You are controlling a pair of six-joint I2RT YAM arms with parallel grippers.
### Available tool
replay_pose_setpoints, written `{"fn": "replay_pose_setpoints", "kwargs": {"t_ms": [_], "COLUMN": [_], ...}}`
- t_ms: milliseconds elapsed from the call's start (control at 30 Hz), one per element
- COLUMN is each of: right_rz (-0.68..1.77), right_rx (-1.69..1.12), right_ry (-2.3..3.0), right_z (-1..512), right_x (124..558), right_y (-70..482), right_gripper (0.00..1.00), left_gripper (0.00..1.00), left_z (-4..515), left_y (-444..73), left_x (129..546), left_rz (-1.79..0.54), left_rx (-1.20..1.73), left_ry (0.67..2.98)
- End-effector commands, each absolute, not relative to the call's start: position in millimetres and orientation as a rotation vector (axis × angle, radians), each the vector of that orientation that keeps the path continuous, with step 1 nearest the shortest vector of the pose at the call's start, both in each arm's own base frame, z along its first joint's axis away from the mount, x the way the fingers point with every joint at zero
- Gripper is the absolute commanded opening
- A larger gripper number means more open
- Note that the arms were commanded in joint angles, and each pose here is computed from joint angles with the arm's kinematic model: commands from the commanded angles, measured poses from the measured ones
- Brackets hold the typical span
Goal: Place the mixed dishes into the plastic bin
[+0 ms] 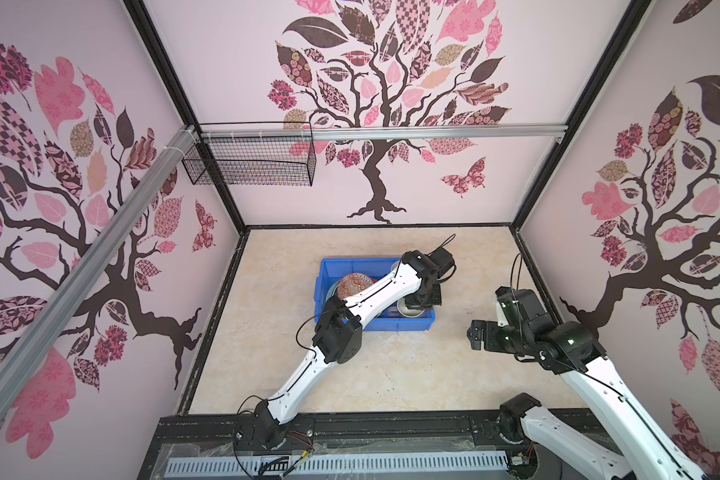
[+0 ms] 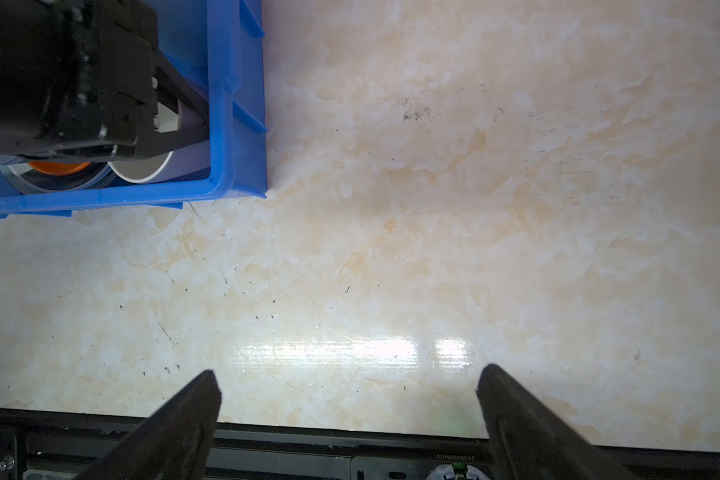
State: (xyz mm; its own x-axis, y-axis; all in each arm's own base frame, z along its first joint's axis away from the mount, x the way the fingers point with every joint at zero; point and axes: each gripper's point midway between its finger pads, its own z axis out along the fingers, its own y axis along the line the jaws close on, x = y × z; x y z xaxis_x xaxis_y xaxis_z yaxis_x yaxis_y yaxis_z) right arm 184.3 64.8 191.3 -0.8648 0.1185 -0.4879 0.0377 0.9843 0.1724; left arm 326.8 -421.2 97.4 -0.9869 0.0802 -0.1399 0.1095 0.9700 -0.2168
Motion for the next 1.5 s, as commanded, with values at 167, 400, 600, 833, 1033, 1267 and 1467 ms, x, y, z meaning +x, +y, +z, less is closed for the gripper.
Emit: {"fn": "replay_pose_setpoints", "kwargs": {"t_ms": [167,400,600,833,1033,1267,1467], "right_rz": [0.203,0.183,0.177,0.171,0.203,0.218,0.186], "right_rx": [0.115,0.141,0.162,0.18,0.183,0.142,0.139], "right_ry": [2.587,2.59,2.604,2.599,2.596,2.575,2.514], "right_z": [203.4,203.0,200.5,199.5,200.9,205.1,210.5], "right_x": [183.1,183.7,183.1,185.9,196.3,227.4,270.2], "right_y": [61.0,57.9,57.3,56.7,65.1,80.3,90.2], "right_gripper": [1.0,1.0,1.0,0.99,0.99,0.99,1.0], "left_gripper": [0.17,0.27,0.39,0.81,0.98,0.98,0.99], "left_z": [110.4,112.3,123.7,184.7,288.1,365.3,343.9], "left_y": [-428.3,-429.2,-424.4,-422.0,-430.9,-333.3,-130.7], "left_x": [332.1,334.4,335.8,341.6,339.8,356.5,370.9], "left_rz": [-0.381,-0.398,-0.397,-0.501,-0.815,-0.661,-0.105], "left_rx": [0.19,0.211,0.231,0.264,0.31,0.255,-0.058], "left_ry": [2.947,2.939,2.92,2.787,2.548,2.346,2.261]}}
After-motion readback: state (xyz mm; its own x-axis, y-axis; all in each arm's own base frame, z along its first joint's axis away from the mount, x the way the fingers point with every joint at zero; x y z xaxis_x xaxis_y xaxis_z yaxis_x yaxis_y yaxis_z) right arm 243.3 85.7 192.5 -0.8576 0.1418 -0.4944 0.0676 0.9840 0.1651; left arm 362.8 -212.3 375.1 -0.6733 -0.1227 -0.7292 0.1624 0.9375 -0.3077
